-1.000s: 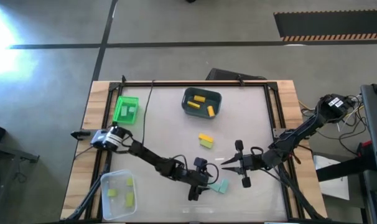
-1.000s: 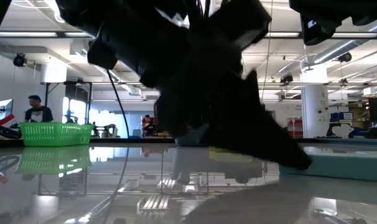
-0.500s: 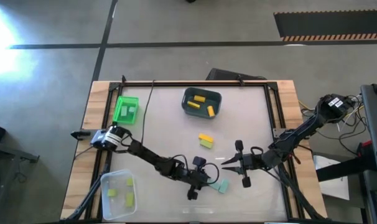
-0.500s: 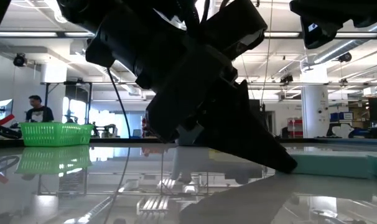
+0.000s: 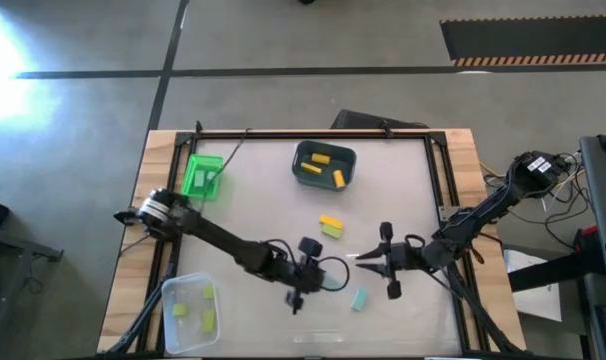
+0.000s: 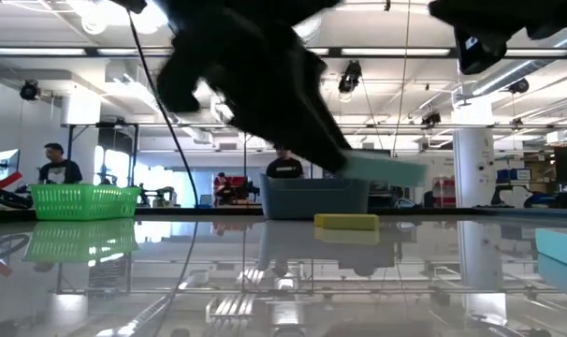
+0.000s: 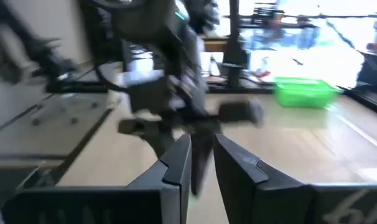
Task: Sort & place blocks by color
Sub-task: Put the blue block into the green bin
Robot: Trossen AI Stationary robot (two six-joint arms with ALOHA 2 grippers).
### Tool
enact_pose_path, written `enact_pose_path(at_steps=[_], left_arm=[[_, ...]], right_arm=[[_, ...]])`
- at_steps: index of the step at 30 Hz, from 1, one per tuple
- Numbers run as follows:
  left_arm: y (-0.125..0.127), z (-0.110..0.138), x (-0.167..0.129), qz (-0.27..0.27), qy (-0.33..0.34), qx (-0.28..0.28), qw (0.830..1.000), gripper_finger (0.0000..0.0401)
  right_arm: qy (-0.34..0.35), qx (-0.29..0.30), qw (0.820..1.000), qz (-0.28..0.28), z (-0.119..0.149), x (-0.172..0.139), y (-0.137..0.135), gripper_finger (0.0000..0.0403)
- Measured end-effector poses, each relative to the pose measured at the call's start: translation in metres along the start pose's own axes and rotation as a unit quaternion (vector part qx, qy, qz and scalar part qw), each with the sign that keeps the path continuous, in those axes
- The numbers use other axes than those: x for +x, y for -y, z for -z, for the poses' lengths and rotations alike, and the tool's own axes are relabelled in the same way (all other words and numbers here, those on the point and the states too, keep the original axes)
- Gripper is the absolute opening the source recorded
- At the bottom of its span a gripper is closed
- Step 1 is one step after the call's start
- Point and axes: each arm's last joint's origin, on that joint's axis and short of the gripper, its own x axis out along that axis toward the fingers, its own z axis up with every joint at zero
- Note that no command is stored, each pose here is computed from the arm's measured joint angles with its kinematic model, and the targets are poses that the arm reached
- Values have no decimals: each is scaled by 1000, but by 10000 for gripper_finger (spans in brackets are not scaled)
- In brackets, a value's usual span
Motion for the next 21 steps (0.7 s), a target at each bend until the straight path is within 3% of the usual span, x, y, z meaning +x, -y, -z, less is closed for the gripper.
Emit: enact_pose_path(at_steps=[3, 7, 12, 17, 19, 21], left_arm=[[-11, 0, -25, 2, -35, 31, 999, 104], [-30, 8, -54, -10, -107, 44, 993, 104], [-58, 23, -91, -79, -201, 46, 975, 104], [-94, 49, -123, -198, -297, -2, 934, 104], [-110, 64, -134, -250, -324, -54, 911, 104], [-125, 83, -144, -304, -339, -142, 879, 104]], right_arm=[[-1, 17, 999, 45, 1, 0, 3, 59], [1, 34, 998, 52, 1, 0, 3, 59], [0, 40, 996, 86, 2, 0, 5, 59], [-1, 39, 993, 115, 3, -1, 7, 59], [1, 42, 992, 119, 3, -1, 7, 59], [1, 44, 992, 119, 3, -1, 7, 59]])
